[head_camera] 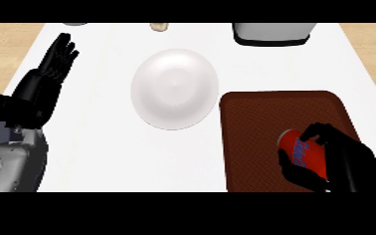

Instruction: Pick the can from the tray and place it in the plate

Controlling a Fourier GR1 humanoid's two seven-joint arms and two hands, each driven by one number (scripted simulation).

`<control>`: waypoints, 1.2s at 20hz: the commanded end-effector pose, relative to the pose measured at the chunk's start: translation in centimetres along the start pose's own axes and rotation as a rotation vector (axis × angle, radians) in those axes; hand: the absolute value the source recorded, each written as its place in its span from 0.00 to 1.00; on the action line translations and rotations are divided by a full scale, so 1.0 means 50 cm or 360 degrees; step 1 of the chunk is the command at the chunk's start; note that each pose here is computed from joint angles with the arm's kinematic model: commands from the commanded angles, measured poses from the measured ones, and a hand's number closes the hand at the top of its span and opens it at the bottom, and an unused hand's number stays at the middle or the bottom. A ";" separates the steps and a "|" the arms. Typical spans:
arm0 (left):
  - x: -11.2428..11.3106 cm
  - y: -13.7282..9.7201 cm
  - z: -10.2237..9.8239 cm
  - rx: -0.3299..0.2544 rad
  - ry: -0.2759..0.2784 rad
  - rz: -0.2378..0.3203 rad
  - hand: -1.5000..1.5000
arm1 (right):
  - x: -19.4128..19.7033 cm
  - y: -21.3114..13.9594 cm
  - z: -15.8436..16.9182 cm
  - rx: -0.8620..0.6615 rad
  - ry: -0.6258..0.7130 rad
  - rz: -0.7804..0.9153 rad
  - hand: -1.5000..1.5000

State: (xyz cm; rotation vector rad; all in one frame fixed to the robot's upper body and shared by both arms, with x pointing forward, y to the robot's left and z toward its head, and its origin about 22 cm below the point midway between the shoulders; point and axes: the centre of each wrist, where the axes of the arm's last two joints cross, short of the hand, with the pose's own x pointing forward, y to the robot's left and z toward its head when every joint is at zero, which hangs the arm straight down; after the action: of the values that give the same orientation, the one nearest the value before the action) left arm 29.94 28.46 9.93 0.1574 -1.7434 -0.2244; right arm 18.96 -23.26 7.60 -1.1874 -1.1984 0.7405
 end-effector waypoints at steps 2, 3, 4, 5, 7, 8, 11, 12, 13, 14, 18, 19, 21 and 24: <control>0.013 -0.012 0.002 -0.0032 -0.0005 -0.0001 0.50 | 0.079 -0.050 0.011 -0.0127 -0.0257 -0.0375 1.00; 0.012 -0.023 -0.005 -0.0022 -0.0013 0.0032 0.50 | 0.111 -0.061 0.041 -0.0111 -0.0283 -0.0397 1.00; 0.010 -0.011 -0.010 -0.0017 -0.0015 0.0005 0.50 | 0.110 -0.049 0.033 -0.0133 -0.0332 -0.0432 1.00; 0.016 -0.013 -0.012 -0.0023 0.0001 -0.0008 0.50 | 0.138 -0.042 0.029 -0.0109 -0.0319 -0.0426 1.00; 0.021 -0.022 -0.024 -0.0011 -0.0019 -0.0005 0.50 | 0.190 -0.072 0.000 -0.0113 -0.0419 -0.0462 1.00; 0.007 -0.035 0.021 -0.0053 -0.0019 0.0039 0.50 | 0.209 -0.037 -0.008 -0.0065 -0.0406 -0.0442 1.00; 0.022 0.000 -0.012 -0.0038 -0.0036 0.0004 0.50 | 0.263 -0.086 -0.008 -0.0033 -0.0446 -0.0446 1.00; 0.031 0.007 -0.028 -0.0019 -0.0012 0.0037 0.50 | 0.296 -0.071 -0.010 -0.0025 -0.0452 -0.0454 1.00; 0.013 -0.008 -0.009 -0.0020 -0.0011 0.0023 0.50 | 0.329 -0.038 -0.019 -0.0048 -0.0481 -0.0461 1.00; 0.003 -0.002 -0.006 -0.0050 0.0011 0.0020 0.50 | 0.343 -0.070 -0.047 -0.0023 -0.0472 -0.0482 1.00; 0.031 -0.014 -0.024 -0.0035 -0.0018 0.0021 0.50 | 0.406 -0.020 -0.094 0.0045 -0.0446 -0.0576 1.00; 0.001 -0.007 0.016 -0.0070 -0.0011 0.0035 0.50 | 0.419 -0.016 -0.106 0.0052 -0.0444 -0.0570 1.00; 0.020 -0.011 -0.010 -0.0043 -0.0035 0.0000 0.50 | 0.426 0.022 -0.131 0.0064 -0.0418 -0.0617 1.00; 0.024 -0.013 -0.006 -0.0062 -0.0042 0.0034 0.50 | 0.463 0.041 -0.168 0.0102 -0.0389 -0.0630 1.00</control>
State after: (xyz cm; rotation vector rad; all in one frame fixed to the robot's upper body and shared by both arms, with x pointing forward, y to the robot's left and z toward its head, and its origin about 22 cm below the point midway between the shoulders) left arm 30.08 27.73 10.62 0.1200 -1.7575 -0.2483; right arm 30.58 -5.48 13.44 -0.8106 -1.5643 0.6478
